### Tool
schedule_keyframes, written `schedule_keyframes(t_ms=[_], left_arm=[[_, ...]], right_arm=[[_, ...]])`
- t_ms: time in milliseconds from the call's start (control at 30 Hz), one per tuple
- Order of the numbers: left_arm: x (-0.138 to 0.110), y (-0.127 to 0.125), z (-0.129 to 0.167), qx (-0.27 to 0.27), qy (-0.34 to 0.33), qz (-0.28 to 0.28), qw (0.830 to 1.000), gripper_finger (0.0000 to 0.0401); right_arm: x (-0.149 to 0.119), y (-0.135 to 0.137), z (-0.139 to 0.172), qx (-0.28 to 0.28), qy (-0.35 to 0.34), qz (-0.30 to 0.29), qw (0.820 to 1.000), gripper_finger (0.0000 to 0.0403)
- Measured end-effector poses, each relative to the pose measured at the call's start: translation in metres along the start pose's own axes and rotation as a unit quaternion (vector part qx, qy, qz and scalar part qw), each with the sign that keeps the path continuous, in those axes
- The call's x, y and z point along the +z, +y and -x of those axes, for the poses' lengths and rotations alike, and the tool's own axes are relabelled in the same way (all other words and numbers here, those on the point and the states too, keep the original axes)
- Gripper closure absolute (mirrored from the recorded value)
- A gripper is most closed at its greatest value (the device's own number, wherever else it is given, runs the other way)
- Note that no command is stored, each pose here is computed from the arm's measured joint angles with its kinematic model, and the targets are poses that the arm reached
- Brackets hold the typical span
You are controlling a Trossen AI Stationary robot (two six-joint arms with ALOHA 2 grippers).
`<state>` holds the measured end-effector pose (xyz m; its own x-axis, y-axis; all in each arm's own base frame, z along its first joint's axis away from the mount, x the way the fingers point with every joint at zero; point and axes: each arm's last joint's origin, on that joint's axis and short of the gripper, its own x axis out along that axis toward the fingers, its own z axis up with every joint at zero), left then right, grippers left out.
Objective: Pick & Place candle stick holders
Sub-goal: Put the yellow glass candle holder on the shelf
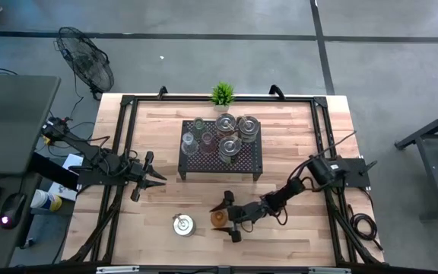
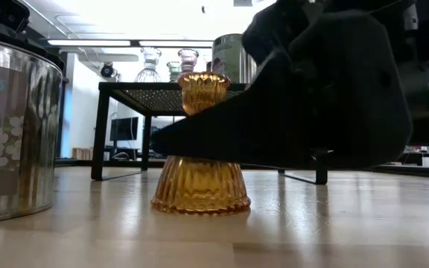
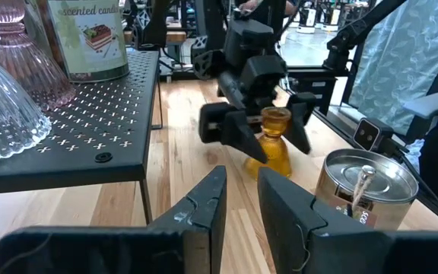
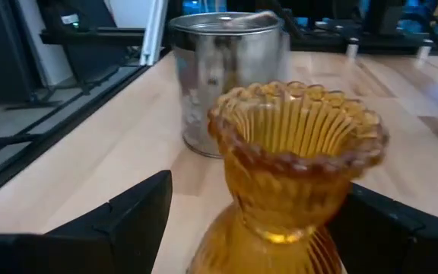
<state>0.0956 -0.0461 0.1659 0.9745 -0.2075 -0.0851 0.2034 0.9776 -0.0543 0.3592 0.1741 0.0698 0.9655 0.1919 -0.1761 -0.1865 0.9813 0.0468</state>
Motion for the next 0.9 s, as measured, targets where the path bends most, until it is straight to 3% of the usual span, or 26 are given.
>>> schedule_keyframes(t_ms=[167, 400, 700, 900], left_arm=[[0.0, 0.0, 0.0, 0.0, 0.0, 0.0, 1.0, 0.0328], [0.0, 0.0, 0.0, 0.0, 0.0, 0.0, 1.0, 0.0328], [0.0, 0.0, 0.0, 0.0, 0.0, 0.0, 1.0, 0.0328], [0.0, 0.0, 0.0, 0.0, 0.0, 0.0, 1.0, 0.0328]], right_arm=[[0.001, 0.005, -0.015, 0.011, -0.013, 0.004, 1.0, 0.0094], [-0.005, -0.002, -0.012, 0.004, 0.001, 0.003, 1.0, 0.0095], [-0.009, -0.006, -0.005, 0.019, 0.015, -0.016, 1.0, 0.0135], [-0.004, -0.005, -0.005, 0.023, 0.009, -0.015, 1.0, 0.0139]])
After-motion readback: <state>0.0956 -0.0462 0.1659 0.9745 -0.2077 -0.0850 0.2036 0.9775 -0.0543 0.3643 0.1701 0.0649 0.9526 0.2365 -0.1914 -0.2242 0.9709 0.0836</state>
